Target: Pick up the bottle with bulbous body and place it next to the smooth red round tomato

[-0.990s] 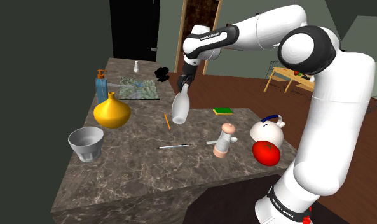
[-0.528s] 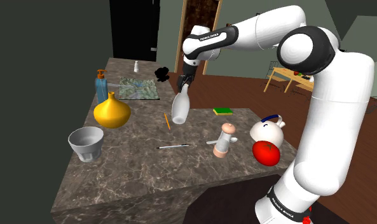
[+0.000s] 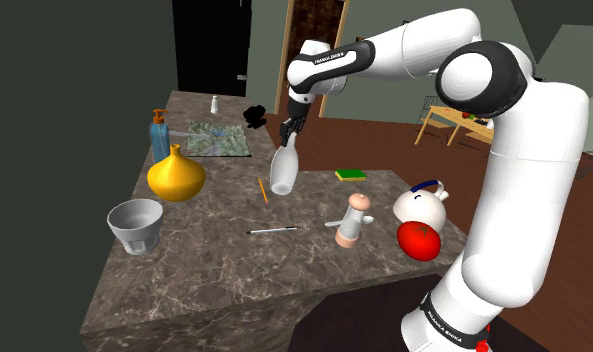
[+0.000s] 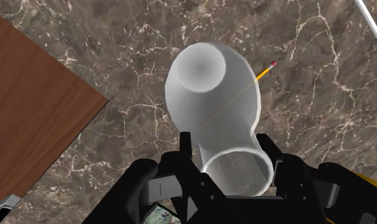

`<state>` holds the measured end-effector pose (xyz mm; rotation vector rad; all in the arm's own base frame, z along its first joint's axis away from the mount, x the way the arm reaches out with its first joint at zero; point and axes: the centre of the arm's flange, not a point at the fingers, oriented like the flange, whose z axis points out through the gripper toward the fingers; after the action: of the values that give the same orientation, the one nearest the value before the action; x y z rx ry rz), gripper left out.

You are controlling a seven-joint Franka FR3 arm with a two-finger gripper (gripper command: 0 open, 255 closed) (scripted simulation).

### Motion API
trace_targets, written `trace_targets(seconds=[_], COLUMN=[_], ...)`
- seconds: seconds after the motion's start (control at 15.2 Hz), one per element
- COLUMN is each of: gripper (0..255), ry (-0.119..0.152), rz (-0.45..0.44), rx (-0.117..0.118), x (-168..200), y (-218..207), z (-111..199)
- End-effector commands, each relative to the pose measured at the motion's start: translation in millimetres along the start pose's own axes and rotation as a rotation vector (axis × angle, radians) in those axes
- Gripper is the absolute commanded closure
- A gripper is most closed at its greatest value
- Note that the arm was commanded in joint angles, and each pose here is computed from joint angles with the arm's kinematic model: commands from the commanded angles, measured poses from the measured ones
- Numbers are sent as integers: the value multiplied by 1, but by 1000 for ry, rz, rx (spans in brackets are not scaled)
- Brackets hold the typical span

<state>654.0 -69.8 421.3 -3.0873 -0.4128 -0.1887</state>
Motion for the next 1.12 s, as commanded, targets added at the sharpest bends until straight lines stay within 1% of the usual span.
trace_targets(seconds=[0.0, 0.07, 1.06], gripper=[255, 255, 255], ry=[0, 0, 0], rz=[0, 0, 0], rx=[0, 0, 0], x=[0, 0, 10], y=[0, 0, 0], z=[0, 0, -79])
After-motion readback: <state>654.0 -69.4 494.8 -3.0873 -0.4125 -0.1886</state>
